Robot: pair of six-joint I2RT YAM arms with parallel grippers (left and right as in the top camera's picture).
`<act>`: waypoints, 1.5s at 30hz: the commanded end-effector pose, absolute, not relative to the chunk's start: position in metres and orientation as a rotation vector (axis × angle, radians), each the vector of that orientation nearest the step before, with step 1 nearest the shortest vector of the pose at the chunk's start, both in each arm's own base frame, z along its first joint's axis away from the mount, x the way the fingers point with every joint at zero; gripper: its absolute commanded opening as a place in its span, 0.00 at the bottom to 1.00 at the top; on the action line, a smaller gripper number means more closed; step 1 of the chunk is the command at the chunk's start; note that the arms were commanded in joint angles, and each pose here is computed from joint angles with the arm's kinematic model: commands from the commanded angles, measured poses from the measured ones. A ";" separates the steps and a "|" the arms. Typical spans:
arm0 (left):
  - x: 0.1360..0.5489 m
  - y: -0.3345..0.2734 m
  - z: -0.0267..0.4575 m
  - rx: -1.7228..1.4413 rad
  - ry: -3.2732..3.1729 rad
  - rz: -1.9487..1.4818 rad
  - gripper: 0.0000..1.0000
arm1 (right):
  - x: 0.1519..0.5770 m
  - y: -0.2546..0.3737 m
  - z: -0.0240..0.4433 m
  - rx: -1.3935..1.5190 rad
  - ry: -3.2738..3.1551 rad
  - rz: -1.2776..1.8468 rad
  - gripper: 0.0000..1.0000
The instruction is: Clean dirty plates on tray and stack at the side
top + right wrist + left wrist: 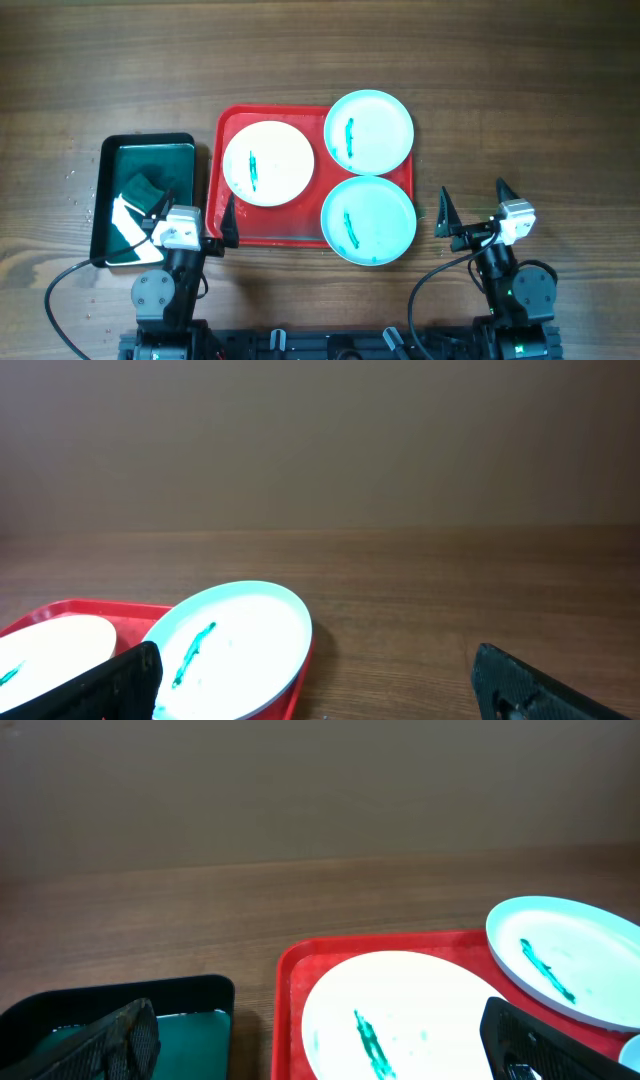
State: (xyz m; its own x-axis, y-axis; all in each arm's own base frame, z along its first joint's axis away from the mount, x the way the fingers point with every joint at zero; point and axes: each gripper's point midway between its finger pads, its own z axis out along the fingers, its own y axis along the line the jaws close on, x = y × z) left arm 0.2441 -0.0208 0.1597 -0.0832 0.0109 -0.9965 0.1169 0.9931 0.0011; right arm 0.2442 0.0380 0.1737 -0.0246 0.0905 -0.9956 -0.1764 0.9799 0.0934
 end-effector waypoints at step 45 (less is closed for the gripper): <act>0.244 -0.022 0.169 0.007 1.618 -0.178 1.00 | 0.243 0.040 0.191 -0.001 1.516 0.307 1.00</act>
